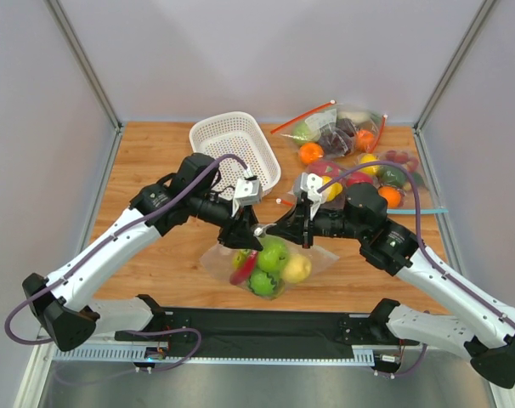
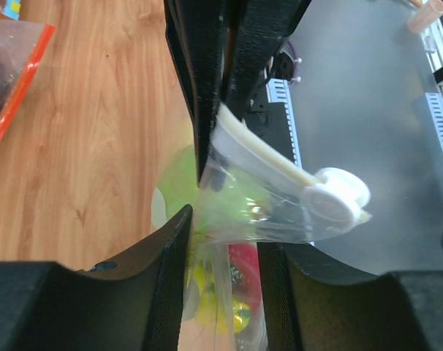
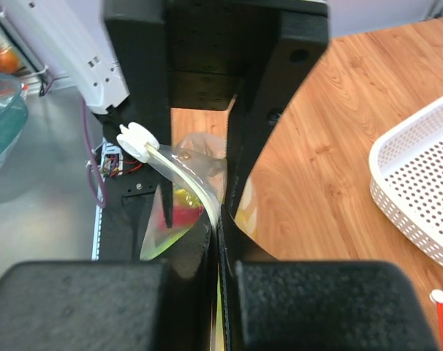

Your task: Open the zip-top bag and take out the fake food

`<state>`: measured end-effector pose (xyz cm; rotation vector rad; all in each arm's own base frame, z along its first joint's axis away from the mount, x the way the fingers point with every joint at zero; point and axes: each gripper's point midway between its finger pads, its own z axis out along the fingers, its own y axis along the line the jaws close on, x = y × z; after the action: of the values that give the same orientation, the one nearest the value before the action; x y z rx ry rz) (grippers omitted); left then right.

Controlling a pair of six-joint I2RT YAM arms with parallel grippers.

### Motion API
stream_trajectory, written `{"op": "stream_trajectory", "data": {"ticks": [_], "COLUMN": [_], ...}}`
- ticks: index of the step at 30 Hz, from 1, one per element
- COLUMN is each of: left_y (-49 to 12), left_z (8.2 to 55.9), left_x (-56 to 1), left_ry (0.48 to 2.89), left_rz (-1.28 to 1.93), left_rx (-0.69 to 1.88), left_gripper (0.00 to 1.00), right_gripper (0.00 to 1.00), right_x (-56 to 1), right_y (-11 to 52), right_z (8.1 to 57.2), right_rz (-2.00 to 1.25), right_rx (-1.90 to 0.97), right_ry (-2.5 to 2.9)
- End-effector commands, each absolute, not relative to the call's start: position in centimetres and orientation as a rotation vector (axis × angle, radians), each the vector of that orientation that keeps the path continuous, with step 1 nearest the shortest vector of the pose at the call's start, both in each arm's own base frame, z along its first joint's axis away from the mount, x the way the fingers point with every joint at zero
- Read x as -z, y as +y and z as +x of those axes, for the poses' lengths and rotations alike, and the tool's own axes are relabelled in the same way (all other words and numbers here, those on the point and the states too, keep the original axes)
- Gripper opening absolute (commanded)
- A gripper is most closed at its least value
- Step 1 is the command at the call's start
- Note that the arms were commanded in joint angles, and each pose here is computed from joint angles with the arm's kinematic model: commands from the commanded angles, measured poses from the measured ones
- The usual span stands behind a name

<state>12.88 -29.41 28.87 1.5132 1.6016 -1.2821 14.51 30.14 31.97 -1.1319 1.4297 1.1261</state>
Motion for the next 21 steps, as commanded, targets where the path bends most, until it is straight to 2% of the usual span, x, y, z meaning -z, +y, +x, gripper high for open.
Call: {"op": "stream_trajectory", "data": {"ticks": [1, 8, 16, 21], "left_y": [-29.0, -28.5, -28.0, -27.0], "left_z": [12.7, 13.1, 17.4, 18.9], "left_x": [-31.0, -31.8, -31.9, -33.3], "left_ry": [1.489, 1.45, 1.482, 1.421], "left_rz": [1.517, 1.485, 1.267, 1.138], "left_rx": [1.226, 1.152, 0.916, 0.81], "left_gripper": [0.49, 0.52, 0.56, 0.57], "right_gripper": [0.0, 0.0, 0.0, 0.0], "right_x": [-36.2, -36.5, -36.4, -36.9], "right_y": [30.0, 30.4, 31.1, 31.7], "right_z": [16.6, 18.1, 18.7, 17.9], "right_rz": [-0.958, -0.843, -0.794, -0.828], "right_rx": [-1.077, -1.09, -1.133, -1.19], "right_ry": [1.387, 1.469, 1.529, 1.498]}}
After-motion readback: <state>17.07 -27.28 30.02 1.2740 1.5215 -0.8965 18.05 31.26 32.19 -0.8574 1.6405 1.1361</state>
